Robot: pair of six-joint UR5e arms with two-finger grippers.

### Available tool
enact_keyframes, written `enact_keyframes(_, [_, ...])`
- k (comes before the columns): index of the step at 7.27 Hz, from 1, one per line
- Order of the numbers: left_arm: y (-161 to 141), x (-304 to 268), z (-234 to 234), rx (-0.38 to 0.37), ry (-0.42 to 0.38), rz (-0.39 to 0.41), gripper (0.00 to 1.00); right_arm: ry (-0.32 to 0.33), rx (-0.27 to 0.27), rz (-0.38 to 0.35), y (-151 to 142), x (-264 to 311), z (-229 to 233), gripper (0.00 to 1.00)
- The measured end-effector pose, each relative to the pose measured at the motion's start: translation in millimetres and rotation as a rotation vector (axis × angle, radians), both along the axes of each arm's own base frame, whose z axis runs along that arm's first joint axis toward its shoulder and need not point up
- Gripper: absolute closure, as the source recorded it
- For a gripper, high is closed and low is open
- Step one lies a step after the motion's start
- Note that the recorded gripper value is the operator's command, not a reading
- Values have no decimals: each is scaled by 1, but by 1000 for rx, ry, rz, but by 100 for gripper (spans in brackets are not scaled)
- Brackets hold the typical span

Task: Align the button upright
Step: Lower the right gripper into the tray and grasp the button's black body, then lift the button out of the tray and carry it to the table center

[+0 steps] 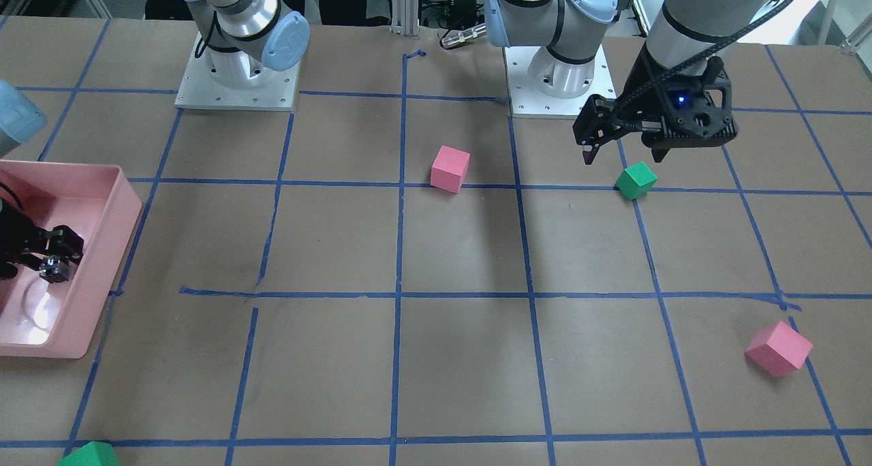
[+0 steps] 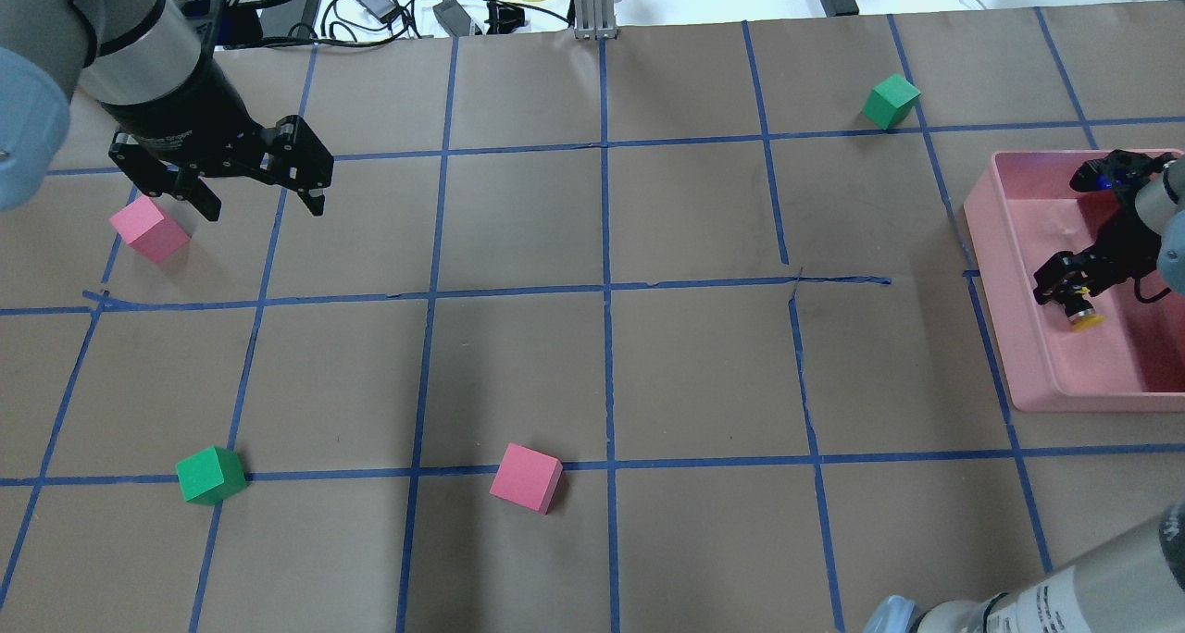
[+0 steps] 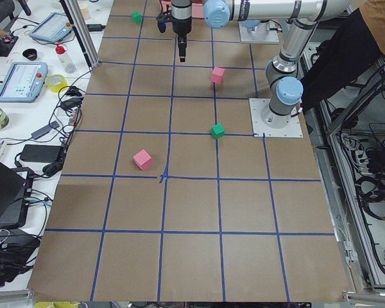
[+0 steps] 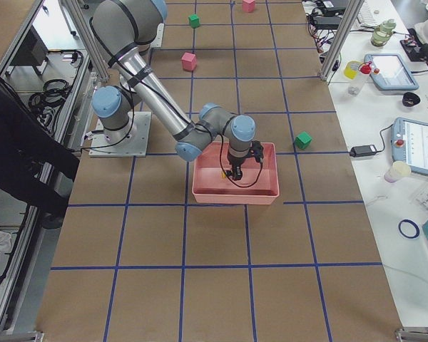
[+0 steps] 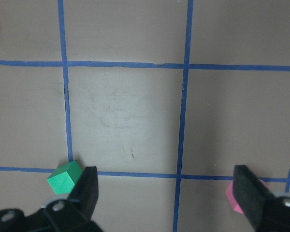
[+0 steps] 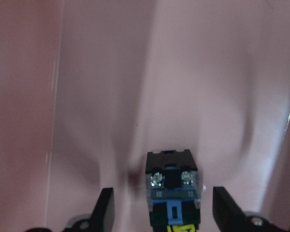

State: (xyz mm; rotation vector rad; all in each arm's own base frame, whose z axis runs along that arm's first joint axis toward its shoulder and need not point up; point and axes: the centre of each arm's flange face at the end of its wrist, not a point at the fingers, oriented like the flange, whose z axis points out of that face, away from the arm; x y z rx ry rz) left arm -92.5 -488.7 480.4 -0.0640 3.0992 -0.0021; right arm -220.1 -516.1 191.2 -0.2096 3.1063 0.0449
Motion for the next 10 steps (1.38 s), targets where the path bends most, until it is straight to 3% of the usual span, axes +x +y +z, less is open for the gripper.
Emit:
enact_keyframes(1, [0, 1, 0, -1, 0, -1, 0, -2, 5, 0, 1, 0, 0, 100])
enact_keyframes(3, [-1, 1, 0, -1, 0, -3, 0, -3, 0, 6, 0, 0, 5, 100])
enact_keyframes(5, [-1, 1, 0, -1, 1, -4, 0, 11, -40, 17, -5, -1, 25, 100])
enact_keyframes(8, [-1, 1, 0, -1, 1, -4, 0, 70, -148, 67, -45, 12, 115, 100])
enact_keyframes(10, [-1, 1, 0, -1, 1, -3, 0, 68, -183, 60, -75, 69, 170, 100])
